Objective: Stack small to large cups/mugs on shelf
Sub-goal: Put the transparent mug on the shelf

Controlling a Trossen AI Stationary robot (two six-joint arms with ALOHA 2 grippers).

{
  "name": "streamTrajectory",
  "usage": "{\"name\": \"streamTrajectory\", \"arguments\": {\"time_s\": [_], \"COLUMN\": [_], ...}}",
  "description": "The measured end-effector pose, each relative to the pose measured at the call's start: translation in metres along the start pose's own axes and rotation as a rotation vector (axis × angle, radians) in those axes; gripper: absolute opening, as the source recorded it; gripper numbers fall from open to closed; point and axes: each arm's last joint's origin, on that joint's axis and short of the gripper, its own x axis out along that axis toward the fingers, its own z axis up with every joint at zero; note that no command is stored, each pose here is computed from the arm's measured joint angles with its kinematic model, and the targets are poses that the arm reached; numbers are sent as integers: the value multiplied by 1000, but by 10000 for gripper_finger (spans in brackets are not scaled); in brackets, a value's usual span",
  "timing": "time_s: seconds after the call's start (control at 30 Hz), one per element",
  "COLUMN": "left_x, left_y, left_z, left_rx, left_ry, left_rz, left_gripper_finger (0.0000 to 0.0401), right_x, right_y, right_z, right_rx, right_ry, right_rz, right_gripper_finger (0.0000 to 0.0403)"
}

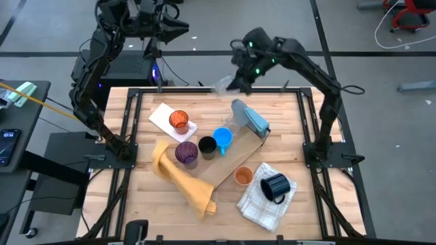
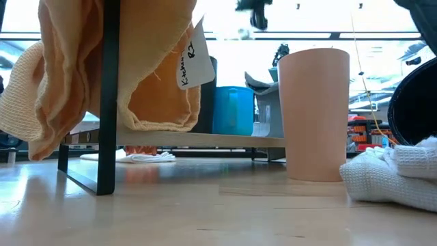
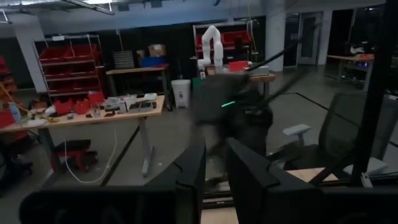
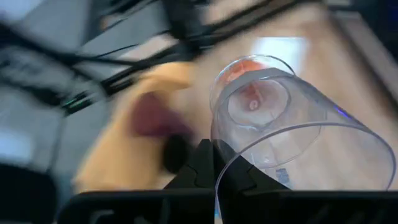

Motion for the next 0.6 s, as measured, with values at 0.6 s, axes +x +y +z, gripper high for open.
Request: {"name": "streamTrajectory", "arguments": {"time_s": [0.6], "left_x": [-3], "left_y": [0], "left_z": [1], "left_rx": [-56], "left_ry": [-3], "left_rz": [8], "left_gripper_finger": [62], "right_x": [33], "right_y": [139], "right_z": [-73], "right_rx": [-341], "right_ry": [382], "right_rz": [-63], "right_gripper_finger": [0]}}
